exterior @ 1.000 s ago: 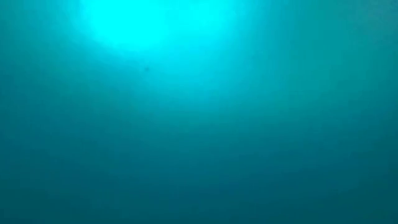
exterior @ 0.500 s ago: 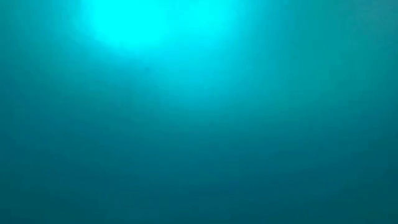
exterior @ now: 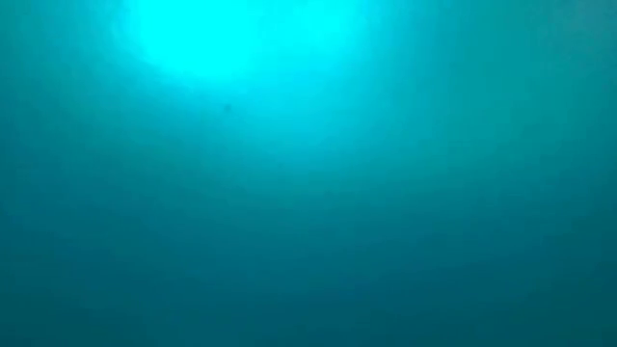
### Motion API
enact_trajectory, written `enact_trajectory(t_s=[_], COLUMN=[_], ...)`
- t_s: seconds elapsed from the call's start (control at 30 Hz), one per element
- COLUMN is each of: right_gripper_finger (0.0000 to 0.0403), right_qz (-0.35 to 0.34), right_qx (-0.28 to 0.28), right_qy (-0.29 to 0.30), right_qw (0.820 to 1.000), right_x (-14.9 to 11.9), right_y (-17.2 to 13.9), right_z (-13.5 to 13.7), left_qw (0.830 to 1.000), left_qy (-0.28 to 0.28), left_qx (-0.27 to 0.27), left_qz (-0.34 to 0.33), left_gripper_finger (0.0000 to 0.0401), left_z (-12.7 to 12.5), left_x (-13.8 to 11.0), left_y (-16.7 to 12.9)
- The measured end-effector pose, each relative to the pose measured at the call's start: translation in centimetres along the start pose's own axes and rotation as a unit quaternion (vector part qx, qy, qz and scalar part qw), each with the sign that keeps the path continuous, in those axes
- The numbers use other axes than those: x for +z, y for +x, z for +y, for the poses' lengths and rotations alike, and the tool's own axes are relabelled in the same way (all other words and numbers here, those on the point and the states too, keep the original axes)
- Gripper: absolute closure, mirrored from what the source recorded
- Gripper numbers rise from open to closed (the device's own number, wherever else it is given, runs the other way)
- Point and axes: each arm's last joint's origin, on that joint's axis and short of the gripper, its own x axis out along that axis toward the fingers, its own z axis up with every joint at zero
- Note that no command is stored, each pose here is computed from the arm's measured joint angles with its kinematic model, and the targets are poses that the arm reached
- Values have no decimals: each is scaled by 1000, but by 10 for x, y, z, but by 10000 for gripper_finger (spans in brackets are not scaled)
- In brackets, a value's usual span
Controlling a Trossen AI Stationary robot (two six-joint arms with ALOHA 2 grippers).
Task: Sort silverware by color (type)
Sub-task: Put the green spoon into the pink bin
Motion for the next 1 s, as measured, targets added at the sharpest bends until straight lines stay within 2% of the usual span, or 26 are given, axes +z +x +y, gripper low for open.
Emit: enact_trajectory(t_s=[0.17, 0.3, 0.57, 1.0], right_gripper_finger=[323, 323, 323, 323], right_qz=[4, 8, 8, 8], right_qx=[-3, -5, -6, -6], right_qy=[-3, -6, -6, -11], right_qw=[1000, 1000, 1000, 1000], right_x=[-3, -5, -5, -6], right_y=[2, 4, 4, 4], right_z=[0, -1, -1, -1], left_qw=[1000, 999, 999, 998], left_qy=[5, -12, -30, -58], left_qx=[-7, -35, -39, -34], left_qz=[10, 7, 3, -14], left_gripper_finger=[305, 312, 380, 380], left_z=[-1, -3, 2, 9], left_x=[-2, -4, -6, -4], left_y=[8, 12, 13, 1])
